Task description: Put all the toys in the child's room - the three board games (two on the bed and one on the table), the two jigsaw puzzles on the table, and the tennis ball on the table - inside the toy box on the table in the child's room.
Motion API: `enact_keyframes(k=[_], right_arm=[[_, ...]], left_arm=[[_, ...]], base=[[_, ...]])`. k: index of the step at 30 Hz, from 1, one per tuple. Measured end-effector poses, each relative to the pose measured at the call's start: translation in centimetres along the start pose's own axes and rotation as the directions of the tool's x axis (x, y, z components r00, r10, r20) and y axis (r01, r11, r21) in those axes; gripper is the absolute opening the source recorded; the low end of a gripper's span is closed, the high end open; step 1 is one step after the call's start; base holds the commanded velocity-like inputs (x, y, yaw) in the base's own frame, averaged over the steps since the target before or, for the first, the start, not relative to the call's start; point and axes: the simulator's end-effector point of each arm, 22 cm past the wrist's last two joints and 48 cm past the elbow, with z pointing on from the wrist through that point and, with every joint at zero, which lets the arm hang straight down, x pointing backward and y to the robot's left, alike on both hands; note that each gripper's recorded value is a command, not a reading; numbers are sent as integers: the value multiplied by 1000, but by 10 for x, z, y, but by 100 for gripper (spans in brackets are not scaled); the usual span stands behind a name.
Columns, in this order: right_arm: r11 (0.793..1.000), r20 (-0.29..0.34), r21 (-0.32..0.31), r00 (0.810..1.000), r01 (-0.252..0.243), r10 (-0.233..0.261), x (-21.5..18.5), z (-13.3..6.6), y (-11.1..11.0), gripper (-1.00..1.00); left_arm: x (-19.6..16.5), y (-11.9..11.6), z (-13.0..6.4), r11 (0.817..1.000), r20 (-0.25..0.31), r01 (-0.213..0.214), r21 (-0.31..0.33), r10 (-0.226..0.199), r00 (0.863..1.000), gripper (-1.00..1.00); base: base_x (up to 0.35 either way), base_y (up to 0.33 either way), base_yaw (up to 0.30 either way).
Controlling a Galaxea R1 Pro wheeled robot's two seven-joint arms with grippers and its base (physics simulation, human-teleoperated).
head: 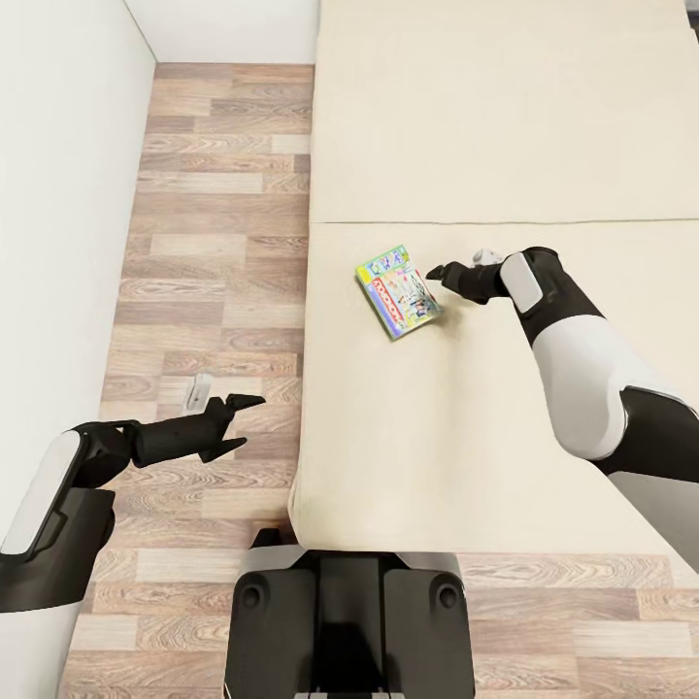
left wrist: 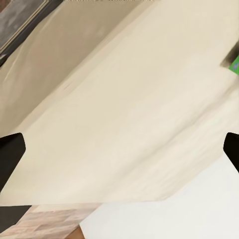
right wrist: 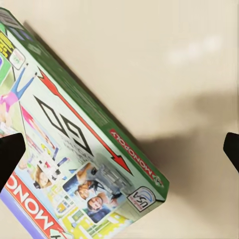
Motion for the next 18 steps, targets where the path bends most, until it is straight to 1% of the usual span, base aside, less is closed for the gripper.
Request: enact_keyframes(k=[10,18], right_arm=[[1000,4,0,1000,0,0,-2,10,-3,100],[1000,4,-6,1000,1,-1,-1,18,-1,100]], left_arm=[[-6,4,8,1000,2,1,-1,-1,1000,100],[-11,7,15,1000,3,2,-1,-2,1000,100]], base=[[0,0,0],[0,0,0]])
